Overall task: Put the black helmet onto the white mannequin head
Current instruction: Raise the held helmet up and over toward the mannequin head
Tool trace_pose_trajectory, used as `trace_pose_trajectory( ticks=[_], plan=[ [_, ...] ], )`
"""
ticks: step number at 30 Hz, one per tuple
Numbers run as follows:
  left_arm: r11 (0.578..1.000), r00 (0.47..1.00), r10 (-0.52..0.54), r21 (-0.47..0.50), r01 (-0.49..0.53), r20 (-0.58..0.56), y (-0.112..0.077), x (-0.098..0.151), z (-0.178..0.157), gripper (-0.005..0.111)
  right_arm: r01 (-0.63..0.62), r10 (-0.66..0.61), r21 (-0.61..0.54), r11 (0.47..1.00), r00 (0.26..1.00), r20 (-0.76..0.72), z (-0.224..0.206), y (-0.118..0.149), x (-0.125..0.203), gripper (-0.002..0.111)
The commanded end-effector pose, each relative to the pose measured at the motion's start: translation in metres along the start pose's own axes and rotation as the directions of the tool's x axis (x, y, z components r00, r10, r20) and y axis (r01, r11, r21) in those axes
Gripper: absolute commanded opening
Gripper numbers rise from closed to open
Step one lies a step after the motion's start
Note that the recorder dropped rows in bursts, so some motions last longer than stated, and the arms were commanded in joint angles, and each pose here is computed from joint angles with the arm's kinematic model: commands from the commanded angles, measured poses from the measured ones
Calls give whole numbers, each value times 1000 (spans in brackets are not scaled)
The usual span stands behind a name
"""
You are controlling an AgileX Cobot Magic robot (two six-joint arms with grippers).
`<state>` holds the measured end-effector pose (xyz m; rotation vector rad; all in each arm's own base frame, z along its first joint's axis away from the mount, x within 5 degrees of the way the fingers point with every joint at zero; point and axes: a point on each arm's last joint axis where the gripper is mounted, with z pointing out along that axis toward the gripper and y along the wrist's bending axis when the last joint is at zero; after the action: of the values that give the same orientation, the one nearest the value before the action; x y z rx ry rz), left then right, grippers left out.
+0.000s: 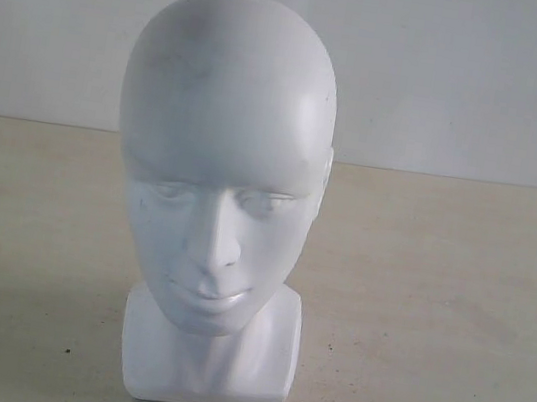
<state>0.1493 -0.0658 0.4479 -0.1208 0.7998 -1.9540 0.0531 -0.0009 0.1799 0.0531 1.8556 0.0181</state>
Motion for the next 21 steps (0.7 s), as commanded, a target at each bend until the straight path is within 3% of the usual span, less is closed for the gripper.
trace_pose_trajectory(
  ticks=[1,10,21],
  plan=[
    [984,998,-63,167,67,-29,-25,-4,16,4,7,-7,0,1000,1000,8,0,0,0,0],
    [975,985,-108,180,131,-137,-23,-3,45,4,7,-7,0,1000,1000,8,0,0,0,0],
    [941,952,-251,186,282,-173,14,23,77,4,7,-7,0,1000,1000,8,0,0,0,0]
  ],
)
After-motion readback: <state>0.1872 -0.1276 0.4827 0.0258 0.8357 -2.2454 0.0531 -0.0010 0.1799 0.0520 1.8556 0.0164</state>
